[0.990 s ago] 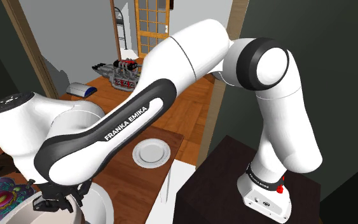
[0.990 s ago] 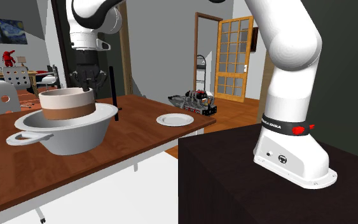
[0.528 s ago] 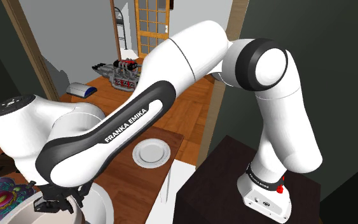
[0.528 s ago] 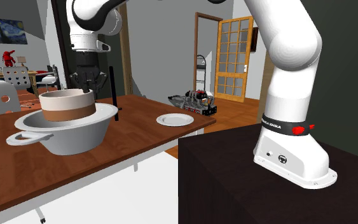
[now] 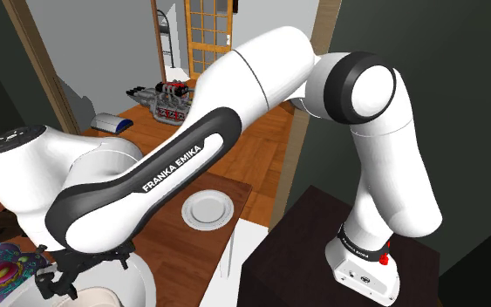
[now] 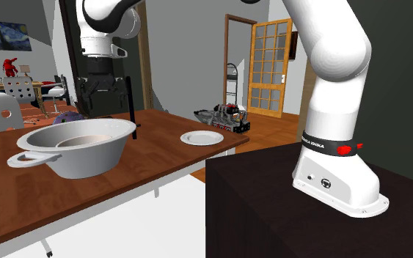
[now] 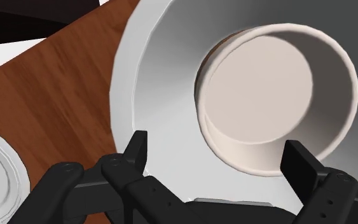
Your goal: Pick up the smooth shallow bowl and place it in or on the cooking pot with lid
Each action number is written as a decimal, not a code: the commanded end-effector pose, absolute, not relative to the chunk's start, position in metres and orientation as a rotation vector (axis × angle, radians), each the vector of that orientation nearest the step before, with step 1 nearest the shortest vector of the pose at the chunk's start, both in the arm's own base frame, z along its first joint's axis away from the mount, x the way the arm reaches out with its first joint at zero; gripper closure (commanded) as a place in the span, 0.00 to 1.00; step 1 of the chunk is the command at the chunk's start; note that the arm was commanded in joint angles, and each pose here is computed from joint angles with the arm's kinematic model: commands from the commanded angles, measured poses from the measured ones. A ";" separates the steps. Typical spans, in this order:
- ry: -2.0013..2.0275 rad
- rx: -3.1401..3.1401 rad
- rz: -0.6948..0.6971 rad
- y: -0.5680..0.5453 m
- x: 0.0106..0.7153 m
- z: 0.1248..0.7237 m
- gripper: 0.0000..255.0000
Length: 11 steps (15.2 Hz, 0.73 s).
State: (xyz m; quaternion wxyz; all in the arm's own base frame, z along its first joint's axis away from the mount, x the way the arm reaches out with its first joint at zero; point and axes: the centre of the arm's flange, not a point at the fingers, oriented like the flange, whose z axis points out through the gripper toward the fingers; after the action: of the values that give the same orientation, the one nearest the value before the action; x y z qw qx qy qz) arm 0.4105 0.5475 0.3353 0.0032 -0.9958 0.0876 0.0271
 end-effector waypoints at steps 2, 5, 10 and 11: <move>0.274 -3.122 0.085 0.547 0.411 0.369 0.00; 0.274 -3.122 0.085 0.547 0.412 0.379 0.00; 0.274 -3.122 0.085 0.547 0.412 0.379 0.00; 0.274 -3.122 0.085 0.547 0.412 0.379 0.00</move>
State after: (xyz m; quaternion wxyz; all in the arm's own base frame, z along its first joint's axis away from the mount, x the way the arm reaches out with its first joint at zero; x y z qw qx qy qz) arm 0.4119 0.5469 0.3789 0.0031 -0.9958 0.0875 0.0270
